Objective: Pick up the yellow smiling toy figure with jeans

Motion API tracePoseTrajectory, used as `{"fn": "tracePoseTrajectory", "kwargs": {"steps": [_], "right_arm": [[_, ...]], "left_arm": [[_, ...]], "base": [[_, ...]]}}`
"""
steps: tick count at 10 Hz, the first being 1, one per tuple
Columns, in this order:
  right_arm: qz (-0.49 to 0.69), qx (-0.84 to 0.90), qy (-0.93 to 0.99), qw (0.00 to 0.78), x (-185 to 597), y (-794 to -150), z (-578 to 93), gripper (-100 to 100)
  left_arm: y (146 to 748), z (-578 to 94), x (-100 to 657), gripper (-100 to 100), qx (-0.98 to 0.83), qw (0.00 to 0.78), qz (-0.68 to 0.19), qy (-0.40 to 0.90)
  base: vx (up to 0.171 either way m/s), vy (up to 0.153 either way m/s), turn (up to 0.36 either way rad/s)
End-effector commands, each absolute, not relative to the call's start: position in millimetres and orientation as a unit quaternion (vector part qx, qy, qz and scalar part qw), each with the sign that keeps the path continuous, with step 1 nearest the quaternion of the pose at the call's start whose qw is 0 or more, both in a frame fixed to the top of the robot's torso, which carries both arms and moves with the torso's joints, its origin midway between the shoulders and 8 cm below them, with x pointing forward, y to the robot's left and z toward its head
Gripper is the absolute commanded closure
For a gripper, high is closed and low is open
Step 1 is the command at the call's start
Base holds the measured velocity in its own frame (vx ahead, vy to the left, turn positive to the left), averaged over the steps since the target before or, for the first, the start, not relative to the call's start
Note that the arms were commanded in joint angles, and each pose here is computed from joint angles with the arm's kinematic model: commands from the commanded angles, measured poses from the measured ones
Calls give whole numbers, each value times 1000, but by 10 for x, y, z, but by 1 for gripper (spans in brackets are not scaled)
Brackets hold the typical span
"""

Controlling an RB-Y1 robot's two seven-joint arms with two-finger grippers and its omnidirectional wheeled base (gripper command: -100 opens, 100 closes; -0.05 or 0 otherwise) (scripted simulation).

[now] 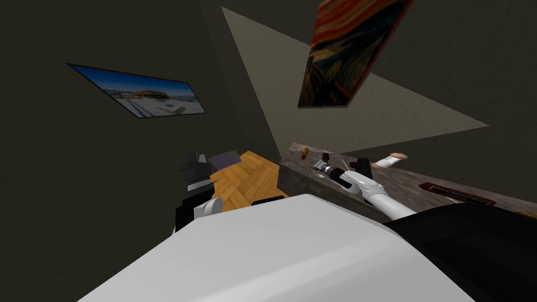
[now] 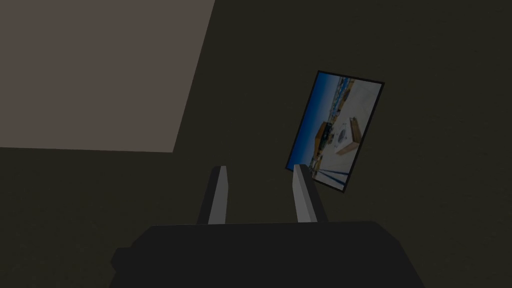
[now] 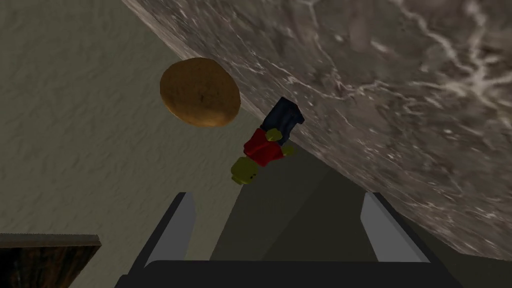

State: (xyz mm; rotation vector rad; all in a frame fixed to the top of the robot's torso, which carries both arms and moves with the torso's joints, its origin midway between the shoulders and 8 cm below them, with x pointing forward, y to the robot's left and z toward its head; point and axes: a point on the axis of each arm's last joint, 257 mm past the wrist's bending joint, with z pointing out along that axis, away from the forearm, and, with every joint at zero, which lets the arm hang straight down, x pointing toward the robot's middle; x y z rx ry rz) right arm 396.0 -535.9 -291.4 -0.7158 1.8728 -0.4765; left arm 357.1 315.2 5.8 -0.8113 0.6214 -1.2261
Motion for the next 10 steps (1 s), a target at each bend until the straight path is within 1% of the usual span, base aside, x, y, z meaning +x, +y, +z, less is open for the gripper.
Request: {"fn": "tracePoseTrajectory", "kwargs": {"steps": [1, 2, 4, 5, 6, 7, 8, 10], "right_arm": [[-224, -318, 776, 496, 3955, -5520, -2936, -100], [-236, -328, 775, 486, 3951, -5594, -2956, -100], [-261, -353, 772, 460, 3922, -5742, -3050, -100], [-253, -346, 773, 467, 3929, -5706, -3023, -100], [-255, -348, 772, 466, 3929, -5712, -3025, 0], [-255, -348, 772, 466, 3930, -5711, -3023, -100], [-255, -348, 772, 466, 3930, -5711, -3023, 100], [-255, -348, 772, 466, 3931, -5711, -3023, 100]], "left_arm": [[3152, 58, 3571, 0, -364, 698, -550, 279], [3152, 58, 3571, 0, -364, 698, -550, 279], [3152, 58, 3571, 0, -364, 698, -550, 279], [3152, 58, 3571, 0, -364, 698, -550, 279], [3152, 59, 3571, 0, -364, 698, -550, 279], [3152, 59, 3571, 0, -364, 698, -550, 279], [3152, 59, 3571, 0, -364, 698, -550, 279], [3152, 59, 3571, 0, -364, 698, -550, 279]], "base": [[94, 0, 66], [100, 20, 54], [156, 47, 102], [68, 16, 25], [13, 3, -2], [7, 1, 2], [0, 0, 0], [0, 0, 0]]}}
